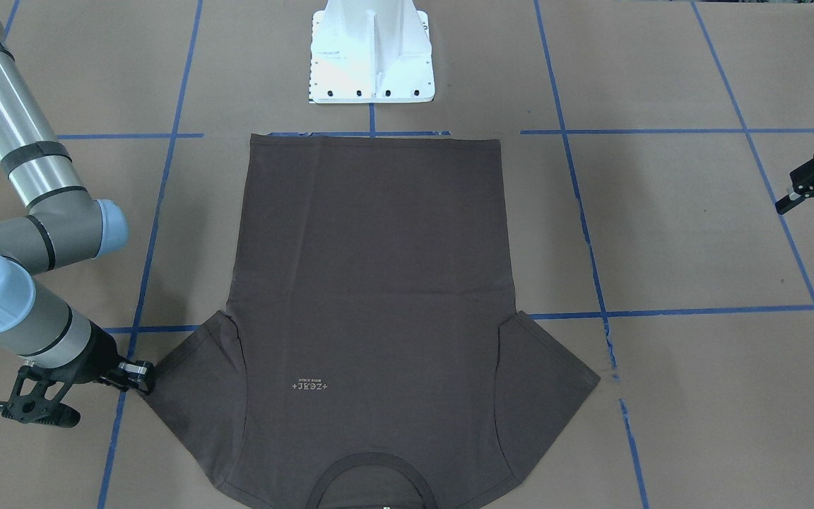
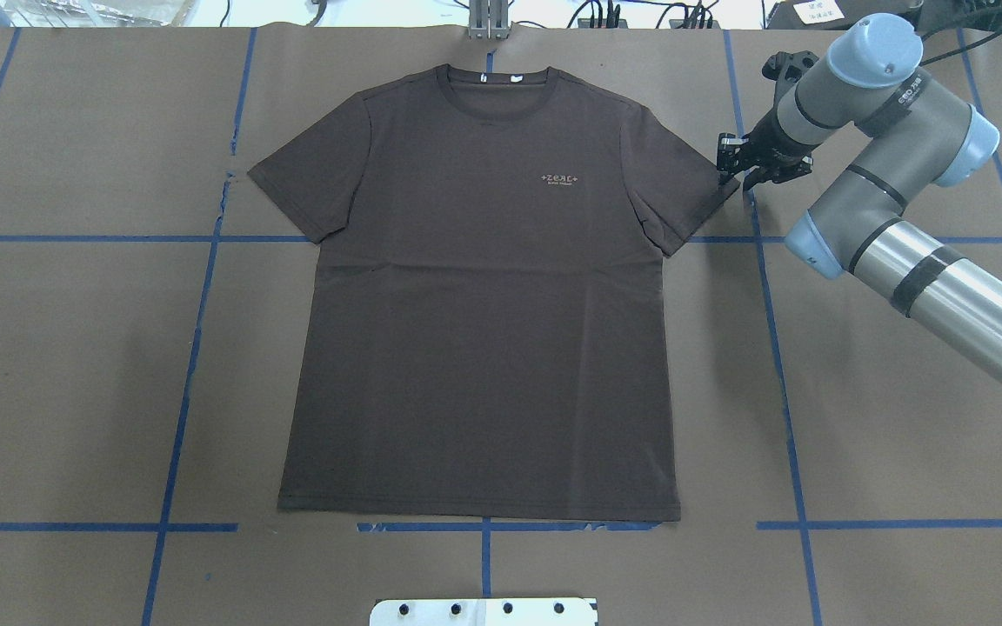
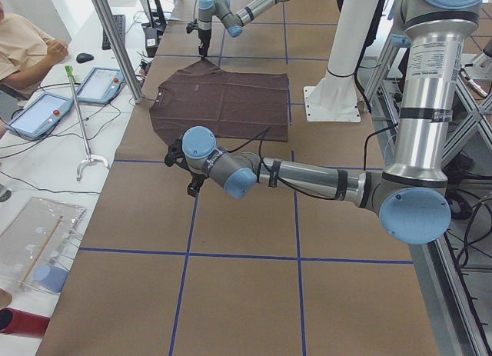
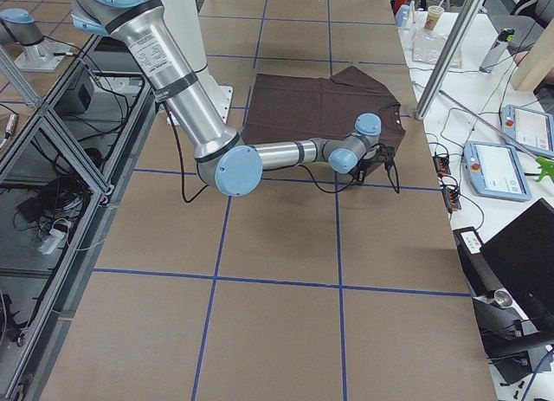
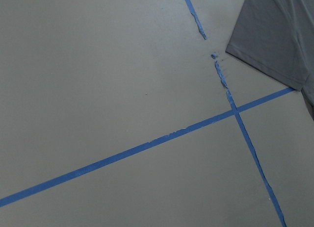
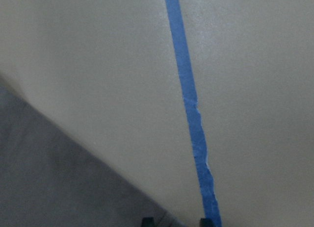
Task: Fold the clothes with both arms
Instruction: 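Grasp the sleeve with the right gripper and fold it inward over the shirt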
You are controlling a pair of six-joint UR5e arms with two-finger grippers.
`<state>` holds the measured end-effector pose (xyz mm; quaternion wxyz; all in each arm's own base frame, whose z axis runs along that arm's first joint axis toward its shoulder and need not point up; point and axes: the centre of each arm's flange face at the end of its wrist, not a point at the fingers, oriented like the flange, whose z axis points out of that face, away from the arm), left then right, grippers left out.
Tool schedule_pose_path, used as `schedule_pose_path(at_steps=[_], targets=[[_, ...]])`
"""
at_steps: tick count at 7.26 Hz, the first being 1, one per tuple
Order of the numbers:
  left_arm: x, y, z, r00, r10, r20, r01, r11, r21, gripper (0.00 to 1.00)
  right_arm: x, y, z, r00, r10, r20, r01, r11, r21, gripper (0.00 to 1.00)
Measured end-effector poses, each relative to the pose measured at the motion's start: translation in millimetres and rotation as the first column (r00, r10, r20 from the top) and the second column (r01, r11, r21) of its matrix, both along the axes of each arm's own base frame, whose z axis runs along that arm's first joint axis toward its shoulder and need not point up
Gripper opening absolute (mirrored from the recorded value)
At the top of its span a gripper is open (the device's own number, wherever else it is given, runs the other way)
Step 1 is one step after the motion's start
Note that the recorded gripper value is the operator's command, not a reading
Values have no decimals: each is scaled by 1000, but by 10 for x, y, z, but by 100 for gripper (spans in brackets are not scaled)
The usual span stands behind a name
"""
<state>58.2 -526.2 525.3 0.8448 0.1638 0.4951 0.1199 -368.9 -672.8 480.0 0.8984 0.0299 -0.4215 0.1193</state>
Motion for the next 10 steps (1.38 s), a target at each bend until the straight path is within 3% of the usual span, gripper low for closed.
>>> schedule_pose_path(at_steps=[1, 4, 7, 10], targets=[[-3, 0, -2, 1000, -1, 0, 1, 1000, 0, 100, -5, 3, 1, 1000, 0, 0, 0, 1000, -1, 0], [-4, 0, 3, 1000, -2, -2, 2, 1000, -6, 100, -39, -12, -121, 1000, 15, 16, -15, 1000, -9, 0], [0, 4, -17, 1000, 0, -10, 0, 1000, -18, 100, -427, -110, -991, 990, 95, 102, -91, 995, -48, 0], [-9, 7, -31, 1000, -7, -12, 7, 1000, -23, 100, -1109, -92, -1637, 975, 189, 118, -178, 979, -96, 0]])
